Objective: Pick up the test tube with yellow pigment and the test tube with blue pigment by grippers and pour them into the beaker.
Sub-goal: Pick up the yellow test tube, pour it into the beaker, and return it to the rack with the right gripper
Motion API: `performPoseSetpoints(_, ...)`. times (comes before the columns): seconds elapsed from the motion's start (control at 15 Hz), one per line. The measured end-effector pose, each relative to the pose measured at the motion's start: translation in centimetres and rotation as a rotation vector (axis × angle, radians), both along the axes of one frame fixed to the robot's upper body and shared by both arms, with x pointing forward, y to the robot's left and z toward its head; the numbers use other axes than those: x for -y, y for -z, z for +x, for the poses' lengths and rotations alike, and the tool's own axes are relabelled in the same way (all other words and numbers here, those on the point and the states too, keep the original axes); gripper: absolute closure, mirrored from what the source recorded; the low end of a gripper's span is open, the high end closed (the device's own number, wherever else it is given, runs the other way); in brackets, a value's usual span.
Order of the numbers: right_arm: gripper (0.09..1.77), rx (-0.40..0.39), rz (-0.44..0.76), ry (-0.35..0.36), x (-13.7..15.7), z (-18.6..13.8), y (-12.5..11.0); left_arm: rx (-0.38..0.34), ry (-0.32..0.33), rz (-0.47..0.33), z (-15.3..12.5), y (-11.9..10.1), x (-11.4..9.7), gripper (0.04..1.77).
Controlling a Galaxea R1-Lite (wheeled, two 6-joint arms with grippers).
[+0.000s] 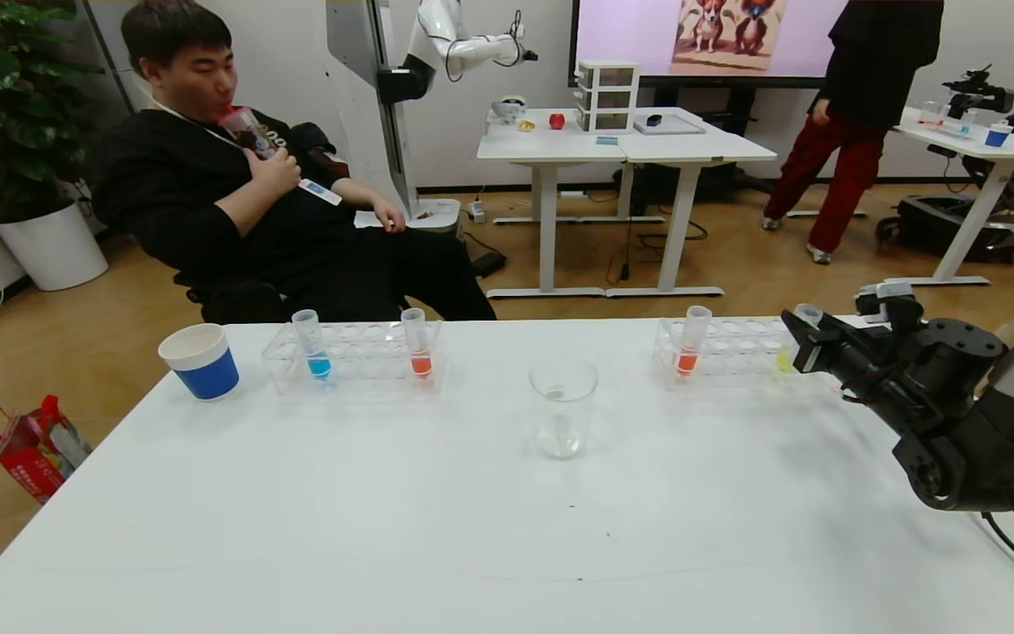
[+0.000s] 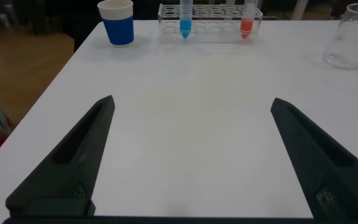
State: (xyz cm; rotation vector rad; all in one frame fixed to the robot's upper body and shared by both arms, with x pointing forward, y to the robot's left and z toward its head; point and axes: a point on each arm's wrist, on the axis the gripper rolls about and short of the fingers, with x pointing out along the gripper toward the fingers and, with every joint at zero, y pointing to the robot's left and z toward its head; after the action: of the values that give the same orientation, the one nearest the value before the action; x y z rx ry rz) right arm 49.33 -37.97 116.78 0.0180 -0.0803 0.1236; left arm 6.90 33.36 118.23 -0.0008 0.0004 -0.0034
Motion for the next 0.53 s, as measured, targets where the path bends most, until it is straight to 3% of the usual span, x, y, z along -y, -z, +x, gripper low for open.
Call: performPoseSetpoints(0.53, 1.35, 0.033, -0.009, 0.009, 0.2, -0.3, -1.5, 0.0, 0.0, 0.0, 0.0, 0.0, 0.0, 0.06)
